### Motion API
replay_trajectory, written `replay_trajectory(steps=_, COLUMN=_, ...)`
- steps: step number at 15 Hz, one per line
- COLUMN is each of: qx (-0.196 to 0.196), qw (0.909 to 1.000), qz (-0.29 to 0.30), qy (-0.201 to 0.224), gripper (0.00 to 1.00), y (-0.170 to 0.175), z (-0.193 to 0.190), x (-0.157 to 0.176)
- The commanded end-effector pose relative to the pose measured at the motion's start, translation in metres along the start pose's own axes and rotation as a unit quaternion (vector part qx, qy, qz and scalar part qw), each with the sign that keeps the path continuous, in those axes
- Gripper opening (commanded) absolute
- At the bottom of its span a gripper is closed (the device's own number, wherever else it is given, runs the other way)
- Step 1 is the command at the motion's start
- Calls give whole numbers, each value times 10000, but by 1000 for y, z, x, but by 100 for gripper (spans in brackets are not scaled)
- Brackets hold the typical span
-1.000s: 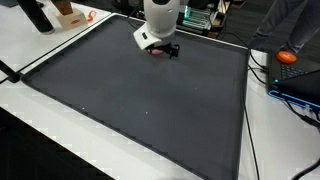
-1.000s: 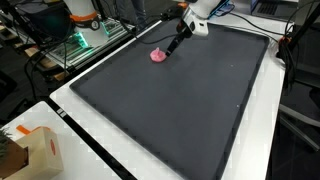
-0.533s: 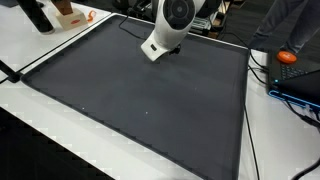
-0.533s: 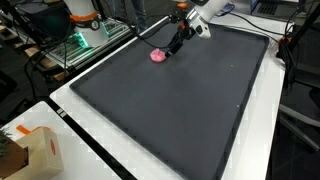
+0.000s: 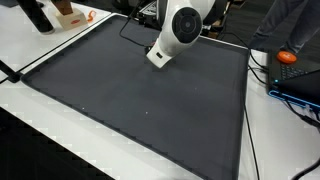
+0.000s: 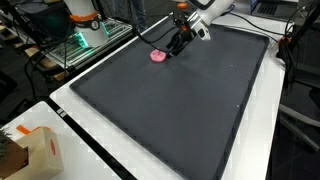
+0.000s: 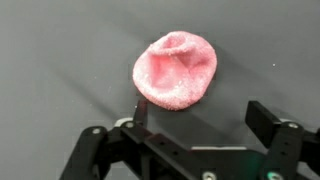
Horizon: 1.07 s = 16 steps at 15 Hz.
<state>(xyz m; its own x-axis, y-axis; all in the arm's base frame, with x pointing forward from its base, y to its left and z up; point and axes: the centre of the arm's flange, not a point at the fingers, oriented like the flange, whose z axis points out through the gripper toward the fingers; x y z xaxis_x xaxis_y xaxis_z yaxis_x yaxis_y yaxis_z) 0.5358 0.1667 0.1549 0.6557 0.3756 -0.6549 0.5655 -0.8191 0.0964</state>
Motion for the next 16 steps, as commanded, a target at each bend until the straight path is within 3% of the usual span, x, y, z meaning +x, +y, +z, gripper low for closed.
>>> replay_trajectory(steps=1, qx=-157, qw=9994, qz=-230, qy=-207, gripper=100, y=-1, z=0, x=8)
replay_trajectory(steps=9, qx=-133, qw=9991, qz=-297, qy=-261, gripper=100, y=2, z=0, x=5)
replay_trajectory(steps=16, qx=60, qw=10000, qz=26, qy=18, gripper=100, y=22, z=-14, x=-7)
